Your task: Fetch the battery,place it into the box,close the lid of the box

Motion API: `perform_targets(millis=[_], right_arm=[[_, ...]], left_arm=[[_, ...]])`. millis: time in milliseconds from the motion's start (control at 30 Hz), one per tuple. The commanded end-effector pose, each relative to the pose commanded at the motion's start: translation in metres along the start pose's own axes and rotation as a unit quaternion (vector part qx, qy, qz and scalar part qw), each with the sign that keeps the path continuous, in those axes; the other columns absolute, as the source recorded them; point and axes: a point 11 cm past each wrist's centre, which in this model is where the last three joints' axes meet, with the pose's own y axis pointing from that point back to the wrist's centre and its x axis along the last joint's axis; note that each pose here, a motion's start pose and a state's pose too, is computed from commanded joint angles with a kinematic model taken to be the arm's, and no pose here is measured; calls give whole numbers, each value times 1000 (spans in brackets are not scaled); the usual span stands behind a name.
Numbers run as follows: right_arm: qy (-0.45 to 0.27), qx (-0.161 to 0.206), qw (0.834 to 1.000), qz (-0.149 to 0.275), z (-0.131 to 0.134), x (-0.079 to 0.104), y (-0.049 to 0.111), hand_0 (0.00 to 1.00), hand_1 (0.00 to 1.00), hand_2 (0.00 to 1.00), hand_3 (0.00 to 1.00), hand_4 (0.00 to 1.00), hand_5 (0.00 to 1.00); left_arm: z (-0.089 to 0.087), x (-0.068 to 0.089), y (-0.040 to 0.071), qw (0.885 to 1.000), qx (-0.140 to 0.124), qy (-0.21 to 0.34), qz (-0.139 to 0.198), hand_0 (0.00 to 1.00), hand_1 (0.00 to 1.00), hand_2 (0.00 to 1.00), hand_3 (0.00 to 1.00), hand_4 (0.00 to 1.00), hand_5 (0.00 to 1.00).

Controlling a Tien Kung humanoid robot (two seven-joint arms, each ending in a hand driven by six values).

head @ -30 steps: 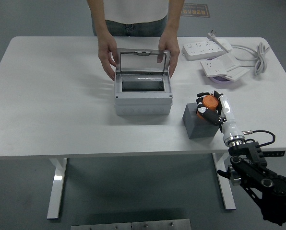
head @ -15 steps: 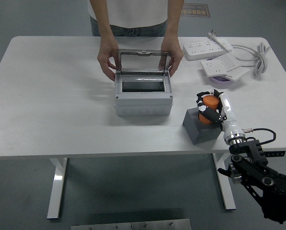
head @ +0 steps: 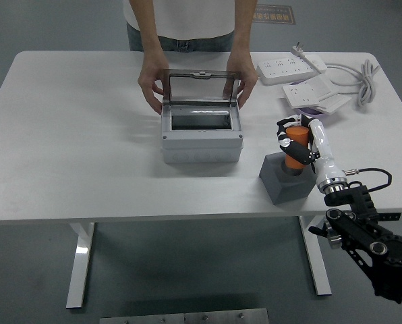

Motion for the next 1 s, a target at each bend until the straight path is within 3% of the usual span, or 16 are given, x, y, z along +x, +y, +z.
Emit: perform_targets(millis=[267, 600, 733, 1000], right_arm=[[42, 25, 999, -1, -21, 10, -16, 143, 211, 353, 345, 17, 2], [195, 61, 977, -52, -65, 8, -45, 136, 206, 352, 338, 21, 2], [275, 76, 955, -77, -78, 0, -54, 130, 201, 352, 337, 24, 2], [430, 117, 886, -132, -95, -27, -68, 131, 197, 352, 337, 26, 2]], left_arm=[[2, 0, 1, 1000, -2, 1, 1, 569, 722, 615, 538, 501, 6], [2, 1, 1, 1000, -1, 3, 2, 570, 723, 619, 538, 502, 8], [2, 1, 1, 1000, -2, 4, 2, 572, 724, 620, 538, 501, 10], [5, 4, 2, 1000, -4, 5, 4, 571, 724, 622, 539, 502, 10]])
